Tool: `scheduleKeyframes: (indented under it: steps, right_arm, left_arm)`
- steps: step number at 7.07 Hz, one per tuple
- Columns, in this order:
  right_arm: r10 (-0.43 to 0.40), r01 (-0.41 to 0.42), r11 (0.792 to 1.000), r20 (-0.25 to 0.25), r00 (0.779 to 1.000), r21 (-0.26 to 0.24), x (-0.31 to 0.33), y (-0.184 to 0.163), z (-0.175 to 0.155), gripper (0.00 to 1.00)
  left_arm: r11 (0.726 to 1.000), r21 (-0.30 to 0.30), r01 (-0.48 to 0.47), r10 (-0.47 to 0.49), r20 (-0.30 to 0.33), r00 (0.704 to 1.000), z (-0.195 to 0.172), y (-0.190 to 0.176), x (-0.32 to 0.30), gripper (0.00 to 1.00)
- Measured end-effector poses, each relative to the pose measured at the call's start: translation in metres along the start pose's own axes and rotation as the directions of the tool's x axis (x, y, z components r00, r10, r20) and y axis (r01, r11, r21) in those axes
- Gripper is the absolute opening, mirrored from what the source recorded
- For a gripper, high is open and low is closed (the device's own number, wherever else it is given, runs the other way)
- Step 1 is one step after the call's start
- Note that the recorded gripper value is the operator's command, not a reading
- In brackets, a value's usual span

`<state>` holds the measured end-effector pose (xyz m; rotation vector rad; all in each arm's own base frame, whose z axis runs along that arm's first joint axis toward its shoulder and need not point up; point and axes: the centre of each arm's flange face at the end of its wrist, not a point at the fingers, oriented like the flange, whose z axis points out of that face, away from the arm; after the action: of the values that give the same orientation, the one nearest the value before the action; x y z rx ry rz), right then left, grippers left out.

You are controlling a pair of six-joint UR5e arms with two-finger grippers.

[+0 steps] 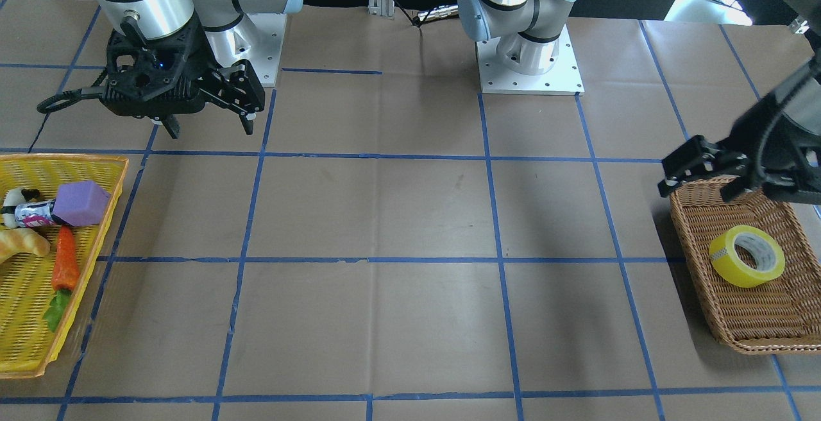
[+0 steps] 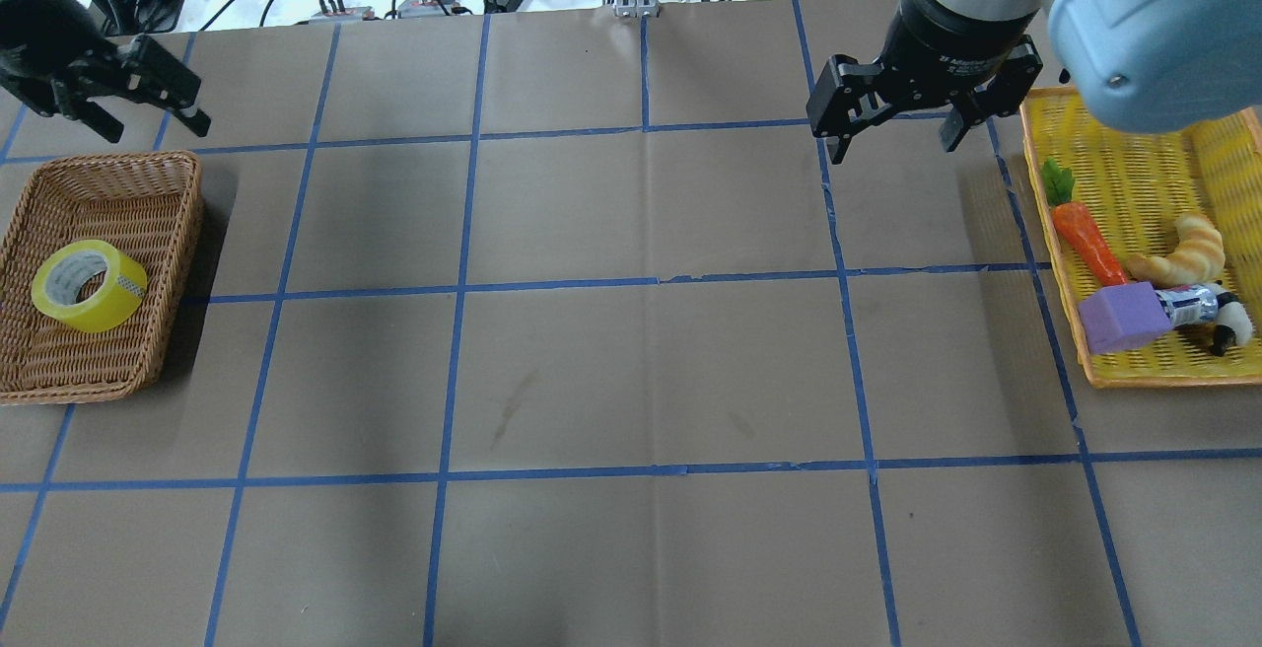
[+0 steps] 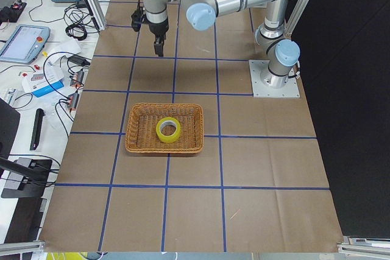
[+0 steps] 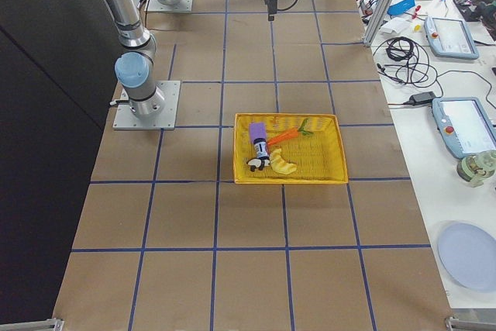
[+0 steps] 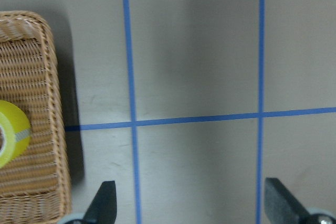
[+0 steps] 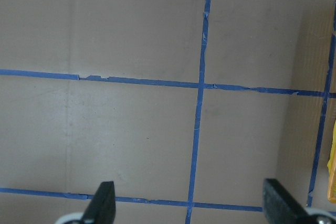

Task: Transfer tape with both arms

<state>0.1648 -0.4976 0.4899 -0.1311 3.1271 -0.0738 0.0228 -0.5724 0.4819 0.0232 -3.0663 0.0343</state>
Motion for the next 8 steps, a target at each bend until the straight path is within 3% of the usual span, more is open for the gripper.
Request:
scheduleKeyframes:
  steps: [1,3,6,8]
  right_arm:
    - [0.0,0.0,1.0,0.0,1.0,0.0,0.0,0.0,0.0,1.0]
    - [0.0,0.0,1.0,0.001,1.0,-0.001,-0.001,0.0,0.0,1.0]
    - [0.002,-0.002,1.0,0.001,1.0,-0.005,0.0,0.001,0.001,1.0]
    - [-0.002,0.002,1.0,0.002,1.0,-0.007,-0.002,0.001,0.002,1.0]
  left_arm:
    - [0.998,0.007,0.065,-0.065,0.003,0.998,-0.013,0.016,0.061,1.0]
    - [0.996,-0.014,0.086,-0.086,0.006,0.996,-0.012,0.038,0.13,1.0]
    - [0.996,-0.042,0.074,-0.074,0.014,0.997,0.0,0.053,0.148,1.0]
    - [0.998,-0.043,0.05,-0.047,0.062,0.997,0.001,0.055,0.143,1.0]
